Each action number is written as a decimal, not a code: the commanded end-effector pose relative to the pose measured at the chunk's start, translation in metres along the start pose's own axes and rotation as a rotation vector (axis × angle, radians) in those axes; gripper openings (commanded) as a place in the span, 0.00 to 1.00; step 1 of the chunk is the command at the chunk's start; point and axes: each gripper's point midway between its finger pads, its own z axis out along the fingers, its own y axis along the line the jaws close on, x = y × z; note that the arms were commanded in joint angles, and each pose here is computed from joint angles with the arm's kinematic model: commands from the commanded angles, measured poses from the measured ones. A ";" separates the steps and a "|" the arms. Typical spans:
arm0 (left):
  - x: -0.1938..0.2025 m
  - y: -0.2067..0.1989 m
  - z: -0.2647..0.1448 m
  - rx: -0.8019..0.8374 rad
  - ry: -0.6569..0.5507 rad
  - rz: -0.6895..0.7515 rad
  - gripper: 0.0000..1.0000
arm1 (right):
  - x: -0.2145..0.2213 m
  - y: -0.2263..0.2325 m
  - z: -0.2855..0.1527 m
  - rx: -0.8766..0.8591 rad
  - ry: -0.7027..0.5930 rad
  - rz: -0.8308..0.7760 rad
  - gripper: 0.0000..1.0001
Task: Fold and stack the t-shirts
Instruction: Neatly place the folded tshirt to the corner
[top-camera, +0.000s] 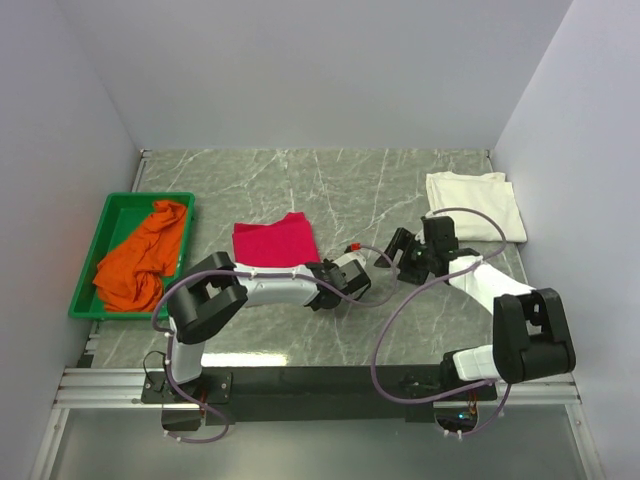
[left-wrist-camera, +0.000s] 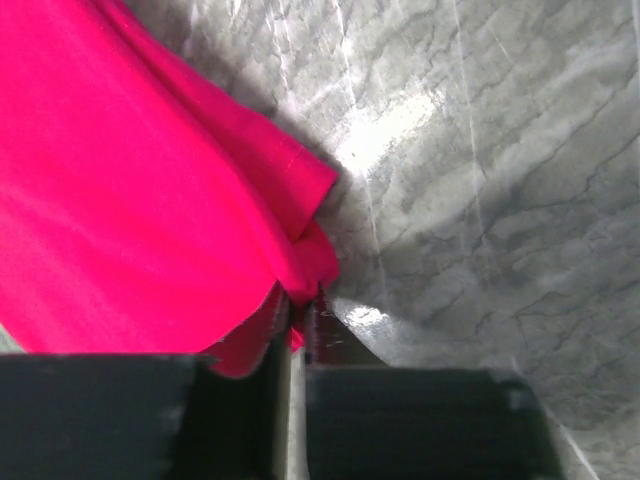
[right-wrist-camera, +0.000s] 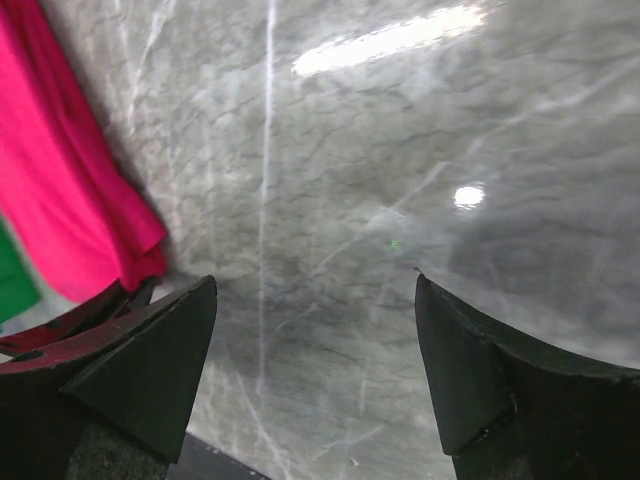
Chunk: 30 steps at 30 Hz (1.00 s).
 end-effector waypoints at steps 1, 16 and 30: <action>-0.002 0.000 0.001 -0.022 -0.014 -0.017 0.02 | -0.009 0.024 0.006 -0.135 -0.022 0.014 0.86; -0.026 0.006 -0.043 0.119 -0.155 -0.167 0.01 | 0.041 0.123 0.067 -0.434 0.235 0.101 0.86; -0.046 -0.004 -0.052 0.189 -0.196 -0.234 0.01 | 0.100 0.199 0.109 -0.514 0.411 -0.073 0.81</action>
